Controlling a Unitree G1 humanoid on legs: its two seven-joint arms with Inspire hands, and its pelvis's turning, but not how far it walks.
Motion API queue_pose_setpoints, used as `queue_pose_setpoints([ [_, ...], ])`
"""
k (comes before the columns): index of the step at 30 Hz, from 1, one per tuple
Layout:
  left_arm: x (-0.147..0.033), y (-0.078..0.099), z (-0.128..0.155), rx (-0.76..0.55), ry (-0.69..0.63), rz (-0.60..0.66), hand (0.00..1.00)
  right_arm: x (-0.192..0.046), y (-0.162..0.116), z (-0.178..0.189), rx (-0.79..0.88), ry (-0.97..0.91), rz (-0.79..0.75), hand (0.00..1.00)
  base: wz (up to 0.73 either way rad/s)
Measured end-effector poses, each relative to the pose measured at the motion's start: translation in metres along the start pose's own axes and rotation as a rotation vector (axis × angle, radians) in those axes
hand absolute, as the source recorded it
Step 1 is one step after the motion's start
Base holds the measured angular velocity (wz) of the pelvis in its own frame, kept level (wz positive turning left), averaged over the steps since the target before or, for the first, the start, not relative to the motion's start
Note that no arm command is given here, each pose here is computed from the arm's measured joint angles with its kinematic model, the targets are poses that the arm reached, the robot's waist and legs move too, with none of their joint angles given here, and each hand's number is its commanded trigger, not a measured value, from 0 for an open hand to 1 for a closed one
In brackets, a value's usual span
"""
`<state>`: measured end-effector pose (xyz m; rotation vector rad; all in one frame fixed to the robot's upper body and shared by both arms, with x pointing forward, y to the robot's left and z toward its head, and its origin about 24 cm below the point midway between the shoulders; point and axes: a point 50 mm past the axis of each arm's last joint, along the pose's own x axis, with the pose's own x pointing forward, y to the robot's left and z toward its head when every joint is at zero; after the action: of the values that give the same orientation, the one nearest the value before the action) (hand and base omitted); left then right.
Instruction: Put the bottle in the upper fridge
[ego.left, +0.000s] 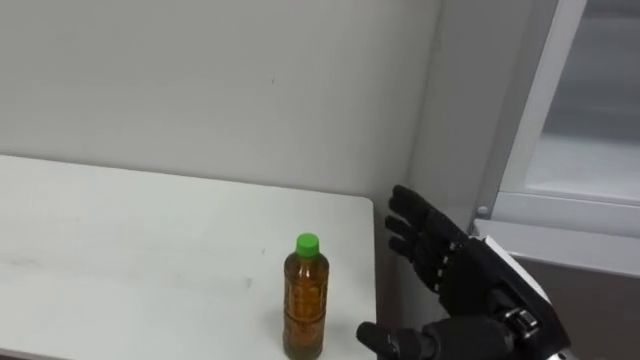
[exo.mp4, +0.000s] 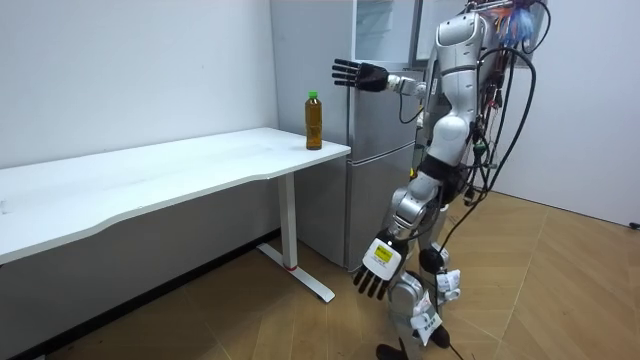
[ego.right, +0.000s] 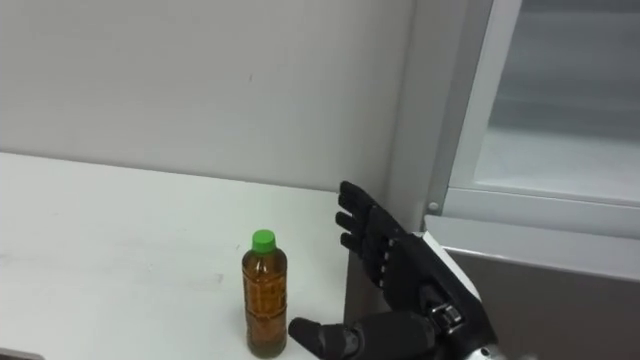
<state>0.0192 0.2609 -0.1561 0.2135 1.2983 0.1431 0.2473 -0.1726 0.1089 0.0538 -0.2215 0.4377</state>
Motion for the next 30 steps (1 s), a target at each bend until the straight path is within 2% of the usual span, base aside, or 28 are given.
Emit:
queue_pose_setpoints([
  [11, 0.000, -0.004, 0.000, 0.042, 0.009, -0.018, 0.00, 0.008, 0.012, -0.009, 0.029, 0.024, 0.022, 0.00, 0.01],
  [20, 0.001, -0.004, 0.004, 0.036, 0.007, -0.016, 0.00, 0.010, 0.015, -0.016, 0.047, 0.050, -0.043, 0.00, 0.09],
  [30, 0.002, -0.014, 0.003, 0.039, 0.015, -0.040, 0.00, 0.016, 0.017, -0.019, 0.051, 0.048, -0.119, 0.00, 0.04],
])
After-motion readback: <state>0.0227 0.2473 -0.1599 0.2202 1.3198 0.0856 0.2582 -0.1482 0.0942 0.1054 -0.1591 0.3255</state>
